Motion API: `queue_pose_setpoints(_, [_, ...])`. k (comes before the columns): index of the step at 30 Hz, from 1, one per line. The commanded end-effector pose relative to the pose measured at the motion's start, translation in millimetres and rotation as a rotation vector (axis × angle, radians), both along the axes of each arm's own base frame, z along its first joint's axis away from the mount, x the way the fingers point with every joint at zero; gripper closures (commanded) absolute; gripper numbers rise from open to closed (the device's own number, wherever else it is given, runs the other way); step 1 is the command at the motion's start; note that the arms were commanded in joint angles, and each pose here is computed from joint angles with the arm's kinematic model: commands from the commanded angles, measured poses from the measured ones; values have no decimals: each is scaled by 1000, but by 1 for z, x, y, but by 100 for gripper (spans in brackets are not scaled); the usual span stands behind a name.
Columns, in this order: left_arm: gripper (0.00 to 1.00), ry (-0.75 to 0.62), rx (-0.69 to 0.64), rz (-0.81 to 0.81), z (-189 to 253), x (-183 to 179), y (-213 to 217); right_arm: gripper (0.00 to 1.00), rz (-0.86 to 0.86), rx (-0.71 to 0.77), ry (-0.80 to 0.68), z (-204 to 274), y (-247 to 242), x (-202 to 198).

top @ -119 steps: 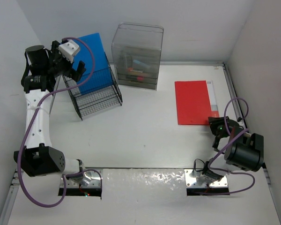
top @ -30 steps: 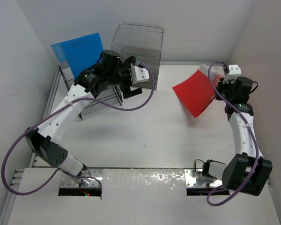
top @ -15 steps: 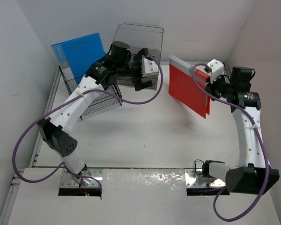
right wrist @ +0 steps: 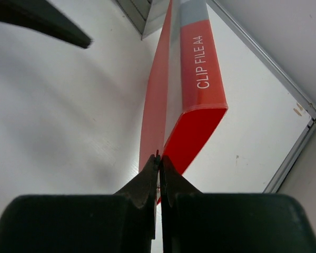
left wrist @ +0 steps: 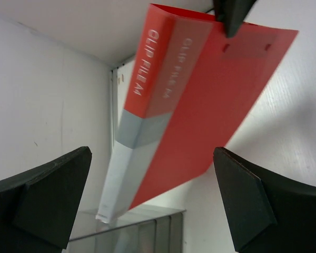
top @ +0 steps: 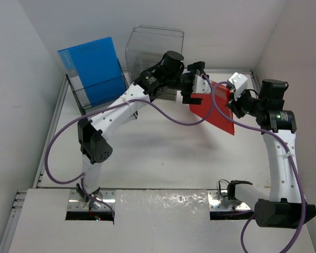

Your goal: Organize the desk

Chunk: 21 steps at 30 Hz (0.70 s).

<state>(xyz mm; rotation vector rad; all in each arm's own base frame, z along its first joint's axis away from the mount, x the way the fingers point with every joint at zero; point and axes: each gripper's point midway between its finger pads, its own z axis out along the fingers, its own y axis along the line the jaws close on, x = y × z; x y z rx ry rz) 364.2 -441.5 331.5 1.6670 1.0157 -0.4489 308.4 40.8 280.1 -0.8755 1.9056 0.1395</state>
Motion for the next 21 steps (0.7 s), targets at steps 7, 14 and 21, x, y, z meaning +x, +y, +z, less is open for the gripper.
queue_pose_setpoints(7, [0, -61, -95, -199, 32, -21, -30, 100, 122, -16, -135, 34, 16, -10])
queue_pose_setpoints(14, [7, -57, -93, -248, 17, -26, -53, 100, 159, -11, -147, 33, 22, -17])
queue_pose_setpoints(21, [43, -18, -73, -286, -8, -31, -68, 100, 207, -6, -148, 33, 29, -22])
